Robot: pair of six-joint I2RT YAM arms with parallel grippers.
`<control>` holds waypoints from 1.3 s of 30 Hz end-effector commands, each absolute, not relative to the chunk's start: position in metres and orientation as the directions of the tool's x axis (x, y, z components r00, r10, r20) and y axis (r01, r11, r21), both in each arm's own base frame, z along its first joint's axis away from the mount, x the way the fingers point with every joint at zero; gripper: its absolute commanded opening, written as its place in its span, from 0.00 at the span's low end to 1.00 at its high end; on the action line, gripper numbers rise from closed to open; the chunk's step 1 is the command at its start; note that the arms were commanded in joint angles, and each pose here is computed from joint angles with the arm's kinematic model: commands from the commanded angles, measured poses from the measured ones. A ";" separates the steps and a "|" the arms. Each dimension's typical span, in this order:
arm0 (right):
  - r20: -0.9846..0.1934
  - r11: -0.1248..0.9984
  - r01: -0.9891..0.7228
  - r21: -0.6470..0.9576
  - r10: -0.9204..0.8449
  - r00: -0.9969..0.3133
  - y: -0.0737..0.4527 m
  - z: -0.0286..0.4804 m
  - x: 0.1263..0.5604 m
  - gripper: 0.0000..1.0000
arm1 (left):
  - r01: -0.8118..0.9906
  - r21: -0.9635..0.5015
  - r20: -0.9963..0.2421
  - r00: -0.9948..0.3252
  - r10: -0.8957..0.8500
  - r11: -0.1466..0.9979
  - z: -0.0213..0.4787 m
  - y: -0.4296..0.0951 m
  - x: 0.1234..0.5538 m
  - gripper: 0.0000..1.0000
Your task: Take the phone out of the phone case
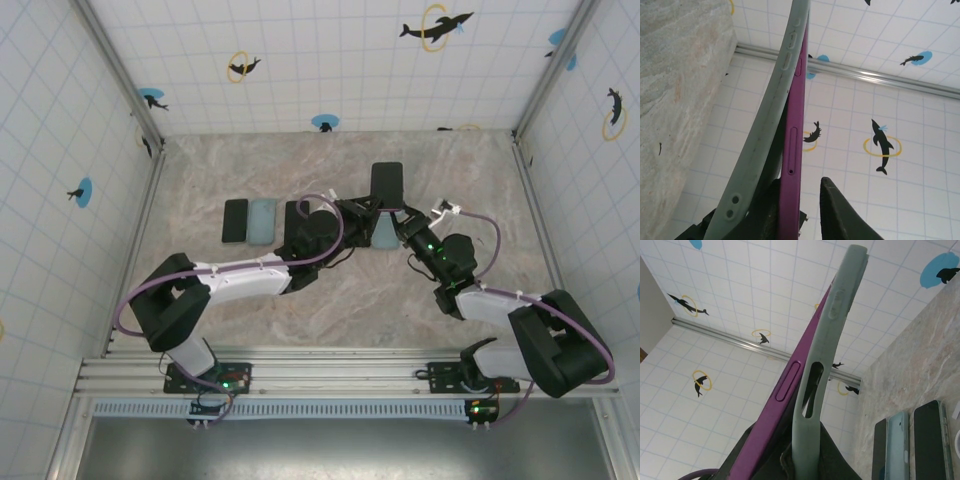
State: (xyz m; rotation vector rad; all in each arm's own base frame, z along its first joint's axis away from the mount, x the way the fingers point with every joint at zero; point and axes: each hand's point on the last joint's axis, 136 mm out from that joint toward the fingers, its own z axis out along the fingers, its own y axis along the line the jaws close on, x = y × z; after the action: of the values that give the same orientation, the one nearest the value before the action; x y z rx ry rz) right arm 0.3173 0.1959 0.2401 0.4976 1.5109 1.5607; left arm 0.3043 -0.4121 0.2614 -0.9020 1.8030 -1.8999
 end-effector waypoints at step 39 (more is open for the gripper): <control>-0.606 0.630 -0.113 0.768 0.660 -0.444 0.063 0.223 0.341 0.00 | -0.062 -0.998 0.048 -0.735 -0.676 -0.004 0.243 -0.432 0.325 0.00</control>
State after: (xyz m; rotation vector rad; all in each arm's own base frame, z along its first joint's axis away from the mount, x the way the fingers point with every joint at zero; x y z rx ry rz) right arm 0.3467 0.0626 0.2103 0.5469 1.7843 0.9564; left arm 0.3130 -0.4164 0.2214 -0.8101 1.9036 -1.7256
